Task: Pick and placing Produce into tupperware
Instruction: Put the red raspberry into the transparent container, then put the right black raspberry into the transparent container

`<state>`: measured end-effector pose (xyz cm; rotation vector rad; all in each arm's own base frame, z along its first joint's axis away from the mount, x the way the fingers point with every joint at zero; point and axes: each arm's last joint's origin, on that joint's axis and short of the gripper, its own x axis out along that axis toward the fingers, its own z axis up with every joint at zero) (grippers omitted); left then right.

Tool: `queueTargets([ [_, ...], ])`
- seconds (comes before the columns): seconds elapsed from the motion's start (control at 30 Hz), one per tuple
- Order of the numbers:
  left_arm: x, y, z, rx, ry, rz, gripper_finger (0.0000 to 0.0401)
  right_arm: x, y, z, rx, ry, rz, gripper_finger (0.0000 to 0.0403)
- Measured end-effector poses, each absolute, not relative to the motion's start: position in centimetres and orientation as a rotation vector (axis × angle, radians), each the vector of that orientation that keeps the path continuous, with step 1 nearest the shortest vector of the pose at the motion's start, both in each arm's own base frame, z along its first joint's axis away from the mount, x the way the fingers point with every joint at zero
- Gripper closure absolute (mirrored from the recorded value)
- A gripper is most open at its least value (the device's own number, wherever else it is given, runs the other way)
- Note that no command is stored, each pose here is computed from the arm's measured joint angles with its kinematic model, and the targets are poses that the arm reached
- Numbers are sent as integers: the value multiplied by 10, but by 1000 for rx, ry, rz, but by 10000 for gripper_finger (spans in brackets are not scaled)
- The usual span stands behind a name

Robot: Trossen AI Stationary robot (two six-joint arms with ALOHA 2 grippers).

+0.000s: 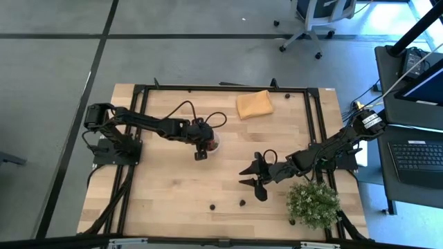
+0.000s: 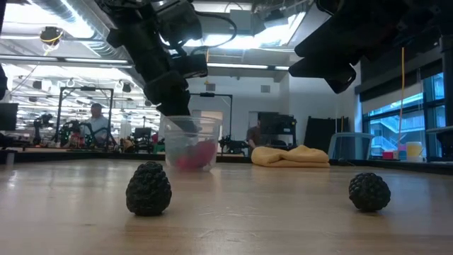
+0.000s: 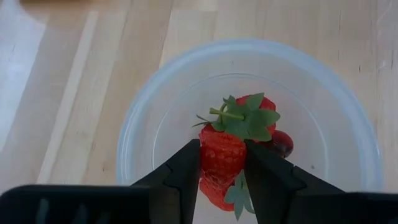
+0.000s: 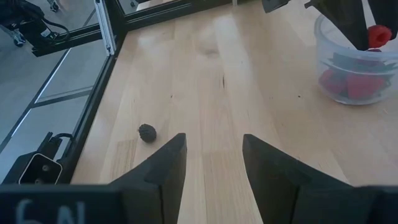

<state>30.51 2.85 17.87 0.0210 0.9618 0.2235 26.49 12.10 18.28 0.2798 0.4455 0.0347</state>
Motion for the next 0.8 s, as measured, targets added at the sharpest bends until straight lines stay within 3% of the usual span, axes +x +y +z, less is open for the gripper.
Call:
queueTargets([
  [0.5,308,28,183,19,945,218,273,265,121,183,283,446,34,242],
  [0.8,311,11,256,22,669,159,271,266,122,185,295,426,40,242],
])
